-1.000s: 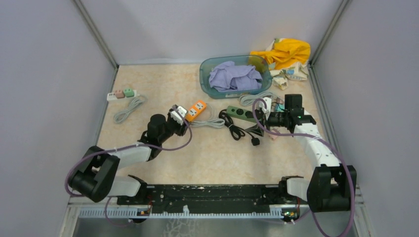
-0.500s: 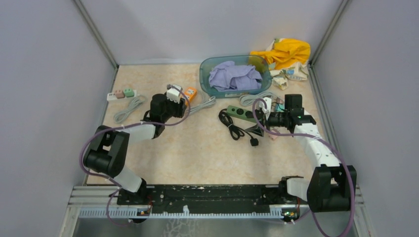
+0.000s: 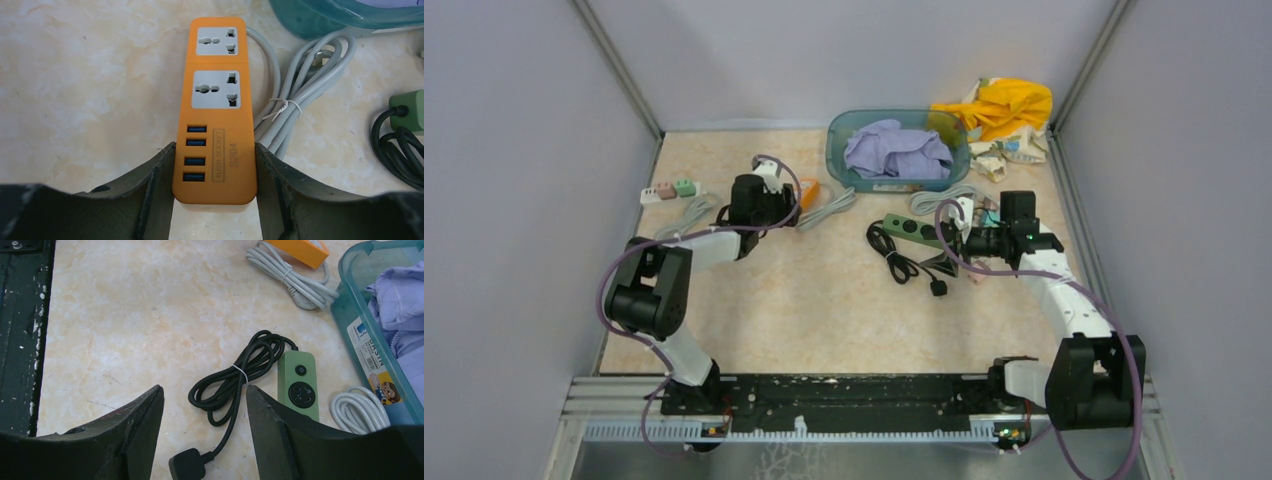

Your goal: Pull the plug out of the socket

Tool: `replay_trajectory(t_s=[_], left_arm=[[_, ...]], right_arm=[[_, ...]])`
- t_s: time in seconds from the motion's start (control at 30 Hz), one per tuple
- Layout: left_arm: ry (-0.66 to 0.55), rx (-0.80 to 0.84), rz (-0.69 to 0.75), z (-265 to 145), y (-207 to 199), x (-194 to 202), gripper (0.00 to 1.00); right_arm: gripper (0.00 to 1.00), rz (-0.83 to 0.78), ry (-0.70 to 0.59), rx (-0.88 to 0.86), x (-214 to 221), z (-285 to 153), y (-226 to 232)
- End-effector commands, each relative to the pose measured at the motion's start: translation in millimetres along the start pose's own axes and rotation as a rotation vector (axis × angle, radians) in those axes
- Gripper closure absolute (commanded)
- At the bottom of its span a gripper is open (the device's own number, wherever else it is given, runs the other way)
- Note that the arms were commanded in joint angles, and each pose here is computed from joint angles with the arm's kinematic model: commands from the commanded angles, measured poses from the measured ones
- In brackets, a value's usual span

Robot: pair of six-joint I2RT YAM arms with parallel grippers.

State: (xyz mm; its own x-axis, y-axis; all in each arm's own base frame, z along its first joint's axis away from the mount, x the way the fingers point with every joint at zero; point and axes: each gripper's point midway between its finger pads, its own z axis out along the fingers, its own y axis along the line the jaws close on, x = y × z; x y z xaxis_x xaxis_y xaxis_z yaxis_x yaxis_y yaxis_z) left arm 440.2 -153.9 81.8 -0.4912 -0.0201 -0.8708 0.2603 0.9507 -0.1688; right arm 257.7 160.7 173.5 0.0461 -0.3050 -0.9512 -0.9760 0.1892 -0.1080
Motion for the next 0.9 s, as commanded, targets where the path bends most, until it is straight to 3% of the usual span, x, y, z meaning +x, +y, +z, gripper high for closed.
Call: replay_trajectory(t_s=[0.0, 0.13, 0.27, 0.87], left_arm=[[0.041, -0.031, -0.069, -1.5, 13.4, 8.7, 0.35], [-0.009, -0.009, -0.086, -11.6, 12.2, -3.7, 0.14], [-0.061, 0.012, -0.106, -24.9, 8.7, -17.9, 0.00], [-0.209, 0.208, -0.207, -99.4, -33.1, -78.6, 0.00]], right_arm=[[0.38, -0.111, -0.059, -0.013, -28.2, -1.0, -2.6], [0.38, -0.107, -0.058, -0.014, -27.5, -0.9, -2.6], [0.38, -0.110, -0.057, -0.012, -28.4, -1.2, -2.9], [0.37, -0.130, -0.064, 0.010, -46.6, -7.0, -6.6]])
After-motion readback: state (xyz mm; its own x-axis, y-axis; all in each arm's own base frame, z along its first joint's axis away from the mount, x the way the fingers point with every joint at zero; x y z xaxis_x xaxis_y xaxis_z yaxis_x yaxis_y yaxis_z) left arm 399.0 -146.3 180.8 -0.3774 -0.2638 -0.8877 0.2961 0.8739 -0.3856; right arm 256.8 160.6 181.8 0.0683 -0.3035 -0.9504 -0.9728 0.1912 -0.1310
